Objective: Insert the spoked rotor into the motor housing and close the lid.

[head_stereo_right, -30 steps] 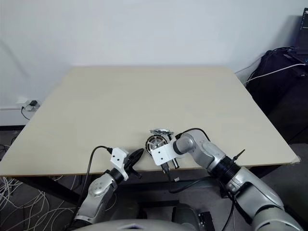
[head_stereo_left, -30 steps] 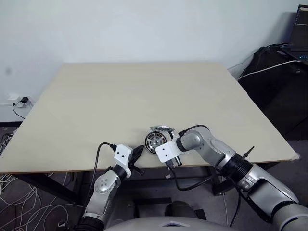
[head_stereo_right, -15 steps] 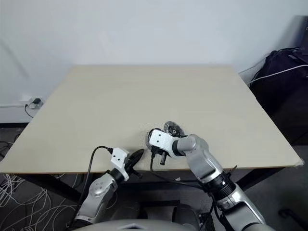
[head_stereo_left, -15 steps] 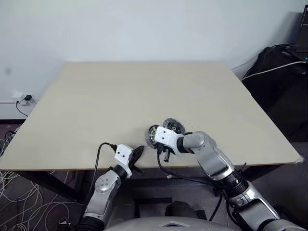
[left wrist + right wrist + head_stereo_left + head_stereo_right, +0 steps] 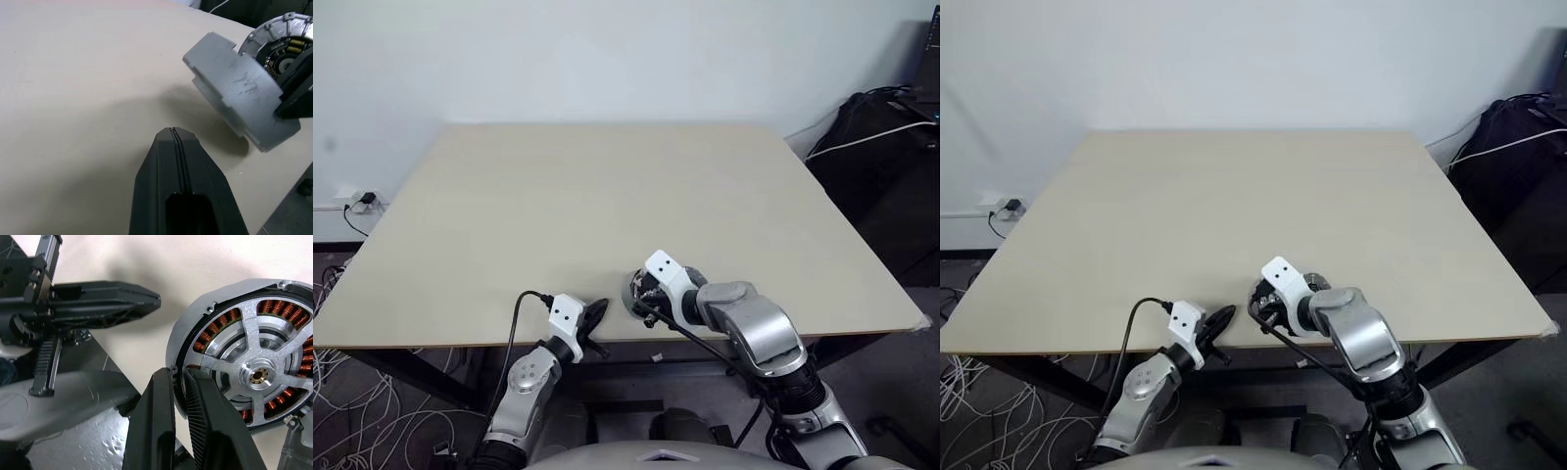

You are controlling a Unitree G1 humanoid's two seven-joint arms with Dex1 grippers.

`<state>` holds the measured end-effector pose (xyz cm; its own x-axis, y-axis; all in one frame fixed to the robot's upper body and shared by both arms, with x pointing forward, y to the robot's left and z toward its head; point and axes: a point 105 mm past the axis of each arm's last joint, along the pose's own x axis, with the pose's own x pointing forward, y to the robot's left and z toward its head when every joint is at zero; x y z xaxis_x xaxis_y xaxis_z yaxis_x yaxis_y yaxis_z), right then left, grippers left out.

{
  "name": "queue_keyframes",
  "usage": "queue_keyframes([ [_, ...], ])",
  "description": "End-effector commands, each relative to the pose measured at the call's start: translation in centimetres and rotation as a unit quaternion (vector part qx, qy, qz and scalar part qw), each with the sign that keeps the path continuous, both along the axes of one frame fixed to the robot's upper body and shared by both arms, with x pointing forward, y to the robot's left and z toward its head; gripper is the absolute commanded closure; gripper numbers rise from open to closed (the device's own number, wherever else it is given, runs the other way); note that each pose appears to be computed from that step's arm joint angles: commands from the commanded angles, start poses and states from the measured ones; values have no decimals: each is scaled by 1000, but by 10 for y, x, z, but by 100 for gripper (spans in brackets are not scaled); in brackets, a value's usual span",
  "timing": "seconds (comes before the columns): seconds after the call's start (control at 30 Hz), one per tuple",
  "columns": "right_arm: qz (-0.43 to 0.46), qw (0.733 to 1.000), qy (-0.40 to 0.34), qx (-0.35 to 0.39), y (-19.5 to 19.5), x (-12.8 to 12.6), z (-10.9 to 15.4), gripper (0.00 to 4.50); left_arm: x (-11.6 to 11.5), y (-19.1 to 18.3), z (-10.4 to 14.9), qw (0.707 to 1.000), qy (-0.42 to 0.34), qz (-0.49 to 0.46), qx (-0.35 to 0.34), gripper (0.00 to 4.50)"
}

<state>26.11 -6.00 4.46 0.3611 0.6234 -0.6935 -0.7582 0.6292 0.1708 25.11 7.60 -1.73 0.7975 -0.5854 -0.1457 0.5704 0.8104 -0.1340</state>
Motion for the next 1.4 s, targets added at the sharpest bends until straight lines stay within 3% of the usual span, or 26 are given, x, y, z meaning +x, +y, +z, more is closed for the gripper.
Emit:
queue_keyframes([
  [0.03,4,999,-39,18,9,10,18,439,6,-4,18,999,-33,-4,-11,450],
  [0.53,10,999,-32,28,39,28,1,439,3,-3,20,999,-36,1,-9,450],
  [0.83,24,995,-31,89,62,25,23,158,3,-2,18,999,-31,2,-9,450],
  [0.93,32,991,-13,130,69,17,35,158,3,-2,18,1000,-29,1,-9,450],
  [1.1,41,966,-5,255,84,9,77,158,4,-2,17,1000,-27,-2,-10,450],
  [1.2,42,958,-20,282,85,9,90,158,4,-2,17,1000,-27,-3,-10,450],
  [1.33,-12,945,-82,317,77,29,109,158,5,-2,17,1000,-25,-5,-9,450],
  [1.4,-42,940,-121,317,71,40,116,196,5,-2,17,1000,-25,-6,-8,450],
])
